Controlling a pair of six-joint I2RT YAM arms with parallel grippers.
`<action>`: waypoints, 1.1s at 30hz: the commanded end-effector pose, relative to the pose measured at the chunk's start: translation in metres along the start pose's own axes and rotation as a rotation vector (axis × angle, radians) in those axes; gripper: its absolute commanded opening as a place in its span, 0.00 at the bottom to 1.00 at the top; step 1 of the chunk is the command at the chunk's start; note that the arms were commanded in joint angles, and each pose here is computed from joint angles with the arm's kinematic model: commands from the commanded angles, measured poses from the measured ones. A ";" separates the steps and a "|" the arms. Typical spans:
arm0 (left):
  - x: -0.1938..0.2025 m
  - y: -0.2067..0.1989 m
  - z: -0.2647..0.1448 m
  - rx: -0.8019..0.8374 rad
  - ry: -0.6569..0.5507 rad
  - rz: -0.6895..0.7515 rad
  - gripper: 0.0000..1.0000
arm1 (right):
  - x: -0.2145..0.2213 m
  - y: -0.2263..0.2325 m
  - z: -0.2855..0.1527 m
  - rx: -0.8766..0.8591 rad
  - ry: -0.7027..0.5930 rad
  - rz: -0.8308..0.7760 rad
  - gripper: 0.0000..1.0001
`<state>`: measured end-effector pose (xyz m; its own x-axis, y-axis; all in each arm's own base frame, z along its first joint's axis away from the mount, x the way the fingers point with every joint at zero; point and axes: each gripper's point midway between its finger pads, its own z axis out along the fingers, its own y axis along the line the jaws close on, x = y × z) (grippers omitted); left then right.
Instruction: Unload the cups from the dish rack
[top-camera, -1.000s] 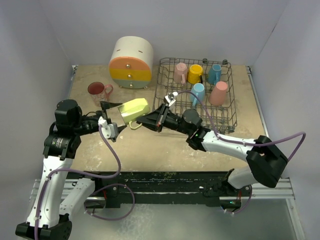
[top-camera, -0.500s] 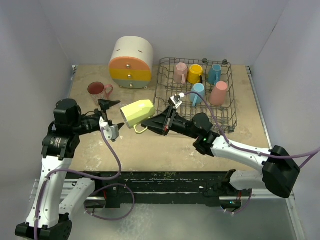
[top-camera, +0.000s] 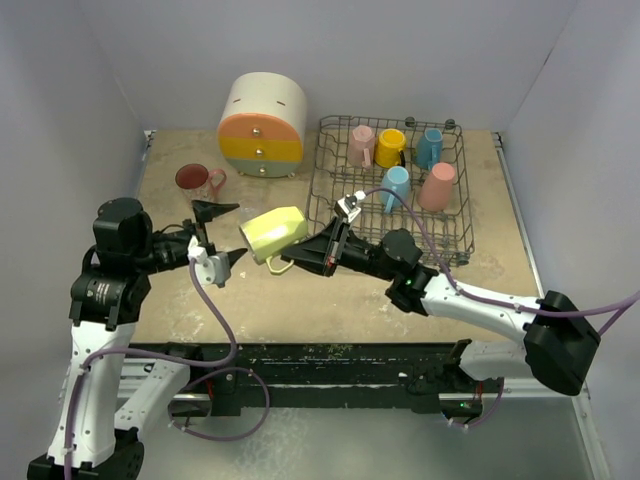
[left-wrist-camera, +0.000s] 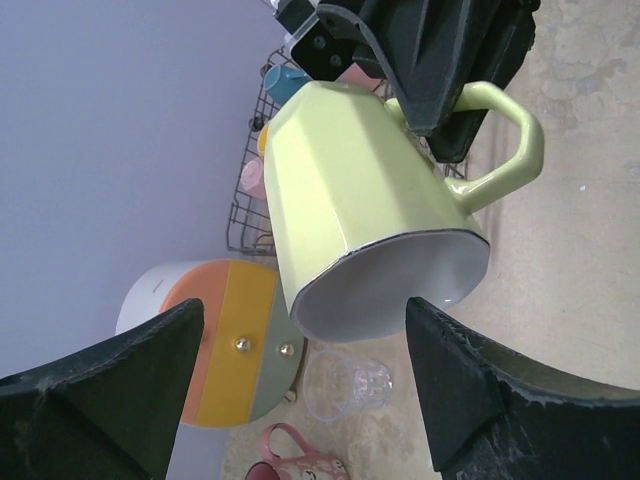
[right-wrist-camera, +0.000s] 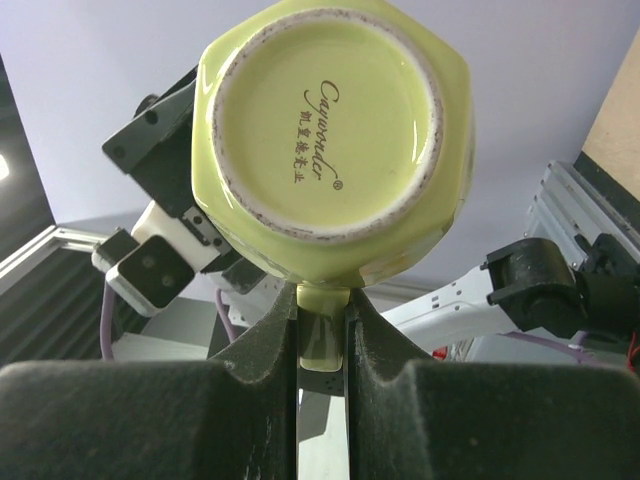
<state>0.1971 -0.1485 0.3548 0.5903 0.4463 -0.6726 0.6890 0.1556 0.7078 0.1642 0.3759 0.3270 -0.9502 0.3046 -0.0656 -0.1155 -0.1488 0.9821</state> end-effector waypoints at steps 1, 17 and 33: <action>0.008 0.005 0.007 -0.014 -0.007 -0.013 0.82 | 0.010 0.071 -0.006 -0.248 0.005 -0.080 0.00; -0.008 0.005 0.019 -0.050 -0.162 -0.321 0.37 | 0.012 0.085 0.005 -0.342 -0.032 -0.025 0.00; 0.078 0.026 0.024 -0.213 0.156 -0.418 0.00 | -0.031 0.017 -0.001 -0.030 -0.113 -0.085 0.84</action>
<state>0.2373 -0.1529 0.3166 0.2390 0.3115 -0.9197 0.8264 0.4321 0.3611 0.1701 0.3890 0.3357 -0.9398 0.3412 -0.0196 -0.1073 -0.2402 0.9648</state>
